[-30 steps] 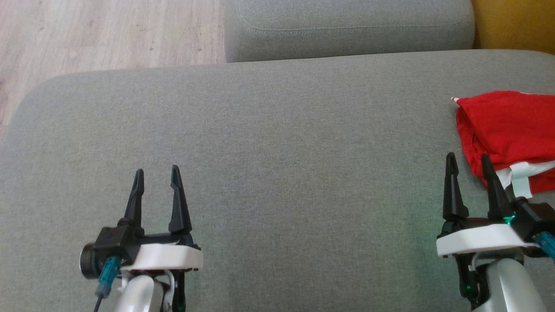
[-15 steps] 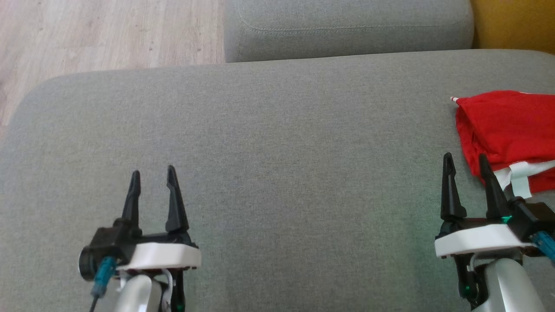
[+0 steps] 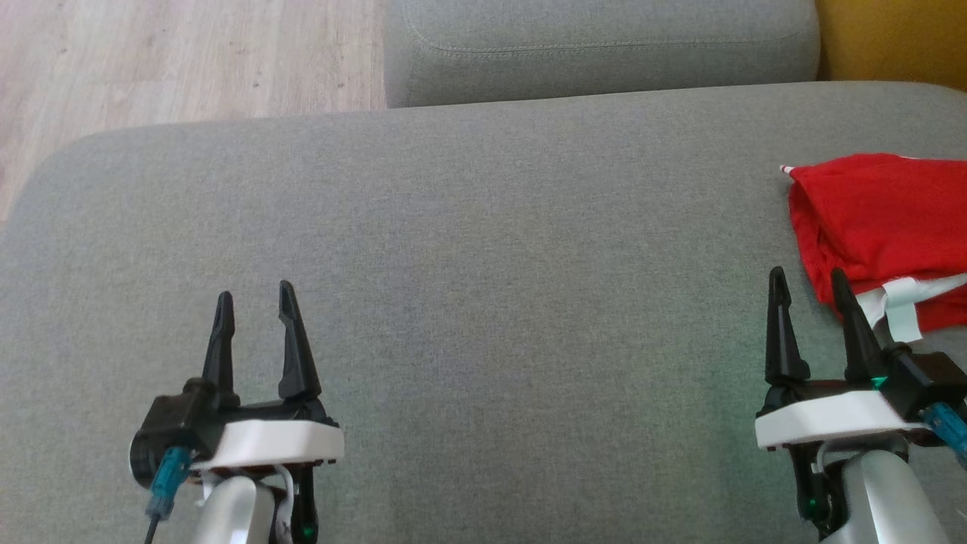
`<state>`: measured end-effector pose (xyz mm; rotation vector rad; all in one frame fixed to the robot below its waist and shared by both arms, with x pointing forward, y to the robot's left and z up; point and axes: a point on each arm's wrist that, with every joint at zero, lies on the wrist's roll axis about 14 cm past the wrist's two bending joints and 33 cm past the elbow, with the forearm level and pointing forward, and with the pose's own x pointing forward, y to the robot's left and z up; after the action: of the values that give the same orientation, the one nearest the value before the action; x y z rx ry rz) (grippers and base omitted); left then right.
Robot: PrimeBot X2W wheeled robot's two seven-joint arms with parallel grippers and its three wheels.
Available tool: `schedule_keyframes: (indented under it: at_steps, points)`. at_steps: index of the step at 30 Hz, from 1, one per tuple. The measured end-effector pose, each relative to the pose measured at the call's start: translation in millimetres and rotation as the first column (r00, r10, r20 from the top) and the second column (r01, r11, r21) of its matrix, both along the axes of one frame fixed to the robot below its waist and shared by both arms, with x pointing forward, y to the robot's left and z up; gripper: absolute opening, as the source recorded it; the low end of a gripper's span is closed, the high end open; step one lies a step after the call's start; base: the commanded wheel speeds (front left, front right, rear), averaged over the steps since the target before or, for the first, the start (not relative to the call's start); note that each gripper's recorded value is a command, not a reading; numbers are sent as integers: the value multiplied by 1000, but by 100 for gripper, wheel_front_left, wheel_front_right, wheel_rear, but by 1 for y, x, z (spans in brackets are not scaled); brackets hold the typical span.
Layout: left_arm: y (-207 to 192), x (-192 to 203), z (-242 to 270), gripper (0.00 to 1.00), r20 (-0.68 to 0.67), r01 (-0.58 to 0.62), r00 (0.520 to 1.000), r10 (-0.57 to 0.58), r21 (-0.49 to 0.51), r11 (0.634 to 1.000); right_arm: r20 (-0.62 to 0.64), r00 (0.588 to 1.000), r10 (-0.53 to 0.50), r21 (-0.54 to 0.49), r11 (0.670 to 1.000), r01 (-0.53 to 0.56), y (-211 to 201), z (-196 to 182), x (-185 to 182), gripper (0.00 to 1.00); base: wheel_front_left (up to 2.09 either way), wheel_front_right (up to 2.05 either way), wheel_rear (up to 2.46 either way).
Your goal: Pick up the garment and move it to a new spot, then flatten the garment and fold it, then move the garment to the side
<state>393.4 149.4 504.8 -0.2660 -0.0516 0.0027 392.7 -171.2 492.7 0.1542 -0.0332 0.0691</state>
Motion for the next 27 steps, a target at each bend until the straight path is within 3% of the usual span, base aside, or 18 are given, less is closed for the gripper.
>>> schedule_keyframes:
  at_steps: [16, 17, 22, 27]
  points:
    - [-2, -2, -12, 100, -41, 9, 999, -11, -54, 999, 2, 1000, 5, -9, 1000, -5, 1, 1, -2, 100, 0, 0, 0]
    - [-2, -3, -17, 0, -56, 8, 998, -11, -57, 998, -9, 1000, 5, -9, 1000, -5, 1, -2, -3, 0, 0, 0, 0]
    - [0, -22, -56, 0, -180, -5, 984, -4, -53, 999, -135, 991, -2, -2, 1000, 2, -1, -42, -23, 0, 0, 0, 0]
    - [1, -26, -62, 0, -207, -15, 978, -6, -100, 995, -156, 988, -14, 50, 999, 22, -3, -46, -26, 0, 0, 0, 0]
